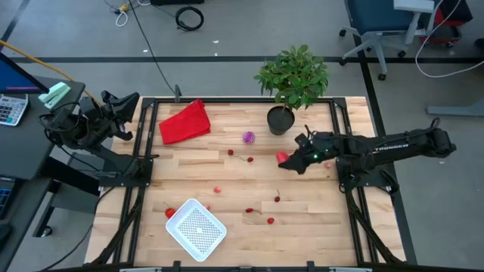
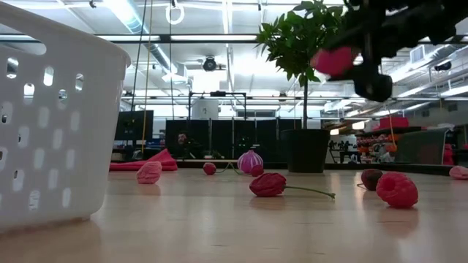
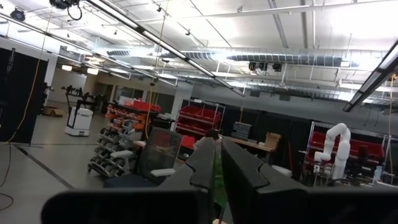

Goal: Pick and placing Produce into tupperware
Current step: Put the dragon fruit in the basket

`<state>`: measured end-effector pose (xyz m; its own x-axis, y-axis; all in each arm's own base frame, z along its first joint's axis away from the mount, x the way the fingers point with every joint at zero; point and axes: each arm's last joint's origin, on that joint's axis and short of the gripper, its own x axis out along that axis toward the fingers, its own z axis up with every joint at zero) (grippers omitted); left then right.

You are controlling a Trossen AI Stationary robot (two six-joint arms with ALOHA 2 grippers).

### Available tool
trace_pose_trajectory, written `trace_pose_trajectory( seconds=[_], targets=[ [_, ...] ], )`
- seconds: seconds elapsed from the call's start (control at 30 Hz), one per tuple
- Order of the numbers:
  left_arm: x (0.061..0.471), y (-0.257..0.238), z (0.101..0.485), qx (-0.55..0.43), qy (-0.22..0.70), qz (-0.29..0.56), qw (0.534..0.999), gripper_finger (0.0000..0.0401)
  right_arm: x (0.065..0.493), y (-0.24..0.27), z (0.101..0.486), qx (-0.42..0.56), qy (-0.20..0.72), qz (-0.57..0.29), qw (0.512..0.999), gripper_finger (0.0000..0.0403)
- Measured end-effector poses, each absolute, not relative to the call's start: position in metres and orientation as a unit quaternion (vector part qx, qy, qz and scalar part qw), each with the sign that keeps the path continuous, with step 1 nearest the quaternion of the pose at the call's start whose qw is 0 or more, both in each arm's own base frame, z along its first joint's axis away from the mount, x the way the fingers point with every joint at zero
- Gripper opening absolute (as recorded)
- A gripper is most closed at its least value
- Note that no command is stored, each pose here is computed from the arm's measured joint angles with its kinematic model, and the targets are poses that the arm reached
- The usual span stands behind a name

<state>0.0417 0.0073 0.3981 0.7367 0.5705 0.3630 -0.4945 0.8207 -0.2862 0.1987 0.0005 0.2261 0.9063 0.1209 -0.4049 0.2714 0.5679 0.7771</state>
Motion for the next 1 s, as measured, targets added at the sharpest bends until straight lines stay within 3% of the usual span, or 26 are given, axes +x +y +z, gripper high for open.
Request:
trace_pose_trajectory(
  seconds=[0.33, 0.63, 1.0],
  targets=[
    [0.042, 0.007, 0.398, -0.093, -0.225, 0.285, 0.927, 0.0025, 0.229, 0.017, 0.240, 0.370, 0.165, 0.025, 0.914, 0.0229],
    [0.042, 0.007, 0.398, -0.093, -0.224, 0.285, 0.927, 0.0036, 0.290, 0.024, 0.273, 0.240, 0.154, 0.063, 0.956, 0.0229],
    [0.042, 0.007, 0.398, -0.093, -0.224, 0.285, 0.927, 0.0023, 0.367, 0.037, 0.298, 0.138, 0.229, 0.150, 0.952, 0.0229]
  ],
)
